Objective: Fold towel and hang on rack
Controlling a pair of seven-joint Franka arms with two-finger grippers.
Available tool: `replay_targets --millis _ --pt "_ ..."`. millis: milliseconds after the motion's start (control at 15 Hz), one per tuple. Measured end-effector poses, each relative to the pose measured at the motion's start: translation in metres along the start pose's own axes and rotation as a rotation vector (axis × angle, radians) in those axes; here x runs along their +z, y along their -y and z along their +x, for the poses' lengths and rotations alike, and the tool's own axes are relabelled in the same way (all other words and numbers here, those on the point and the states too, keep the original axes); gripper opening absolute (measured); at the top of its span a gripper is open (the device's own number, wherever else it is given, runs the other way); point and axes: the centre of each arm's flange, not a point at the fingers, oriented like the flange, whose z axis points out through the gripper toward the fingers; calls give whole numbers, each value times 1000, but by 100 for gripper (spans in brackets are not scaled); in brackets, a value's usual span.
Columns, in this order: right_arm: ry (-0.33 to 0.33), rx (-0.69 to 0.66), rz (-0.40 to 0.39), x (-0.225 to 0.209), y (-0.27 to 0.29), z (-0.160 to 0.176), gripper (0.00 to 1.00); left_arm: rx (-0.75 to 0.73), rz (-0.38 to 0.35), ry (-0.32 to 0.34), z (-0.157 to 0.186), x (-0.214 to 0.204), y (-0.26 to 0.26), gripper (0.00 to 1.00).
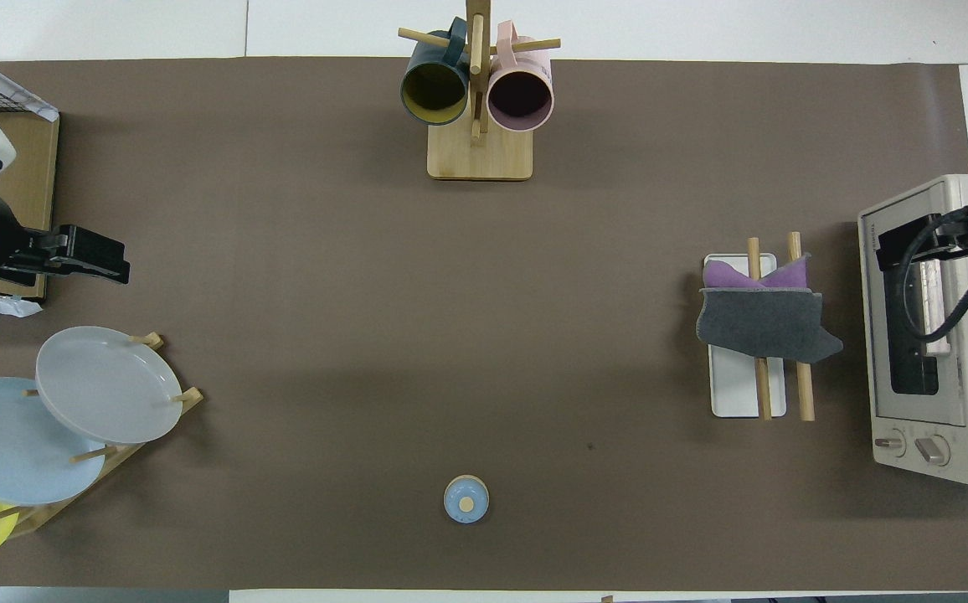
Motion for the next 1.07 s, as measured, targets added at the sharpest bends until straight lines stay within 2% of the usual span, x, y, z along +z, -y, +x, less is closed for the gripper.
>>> replay_targets --millis 401,1070 --pt "15 31 36 2 -12 3 100 1 -1 -12 2 -1 0 100" --pt "4 20 23 -3 -6 3 100 1 1 -28 -1 -8 0 100"
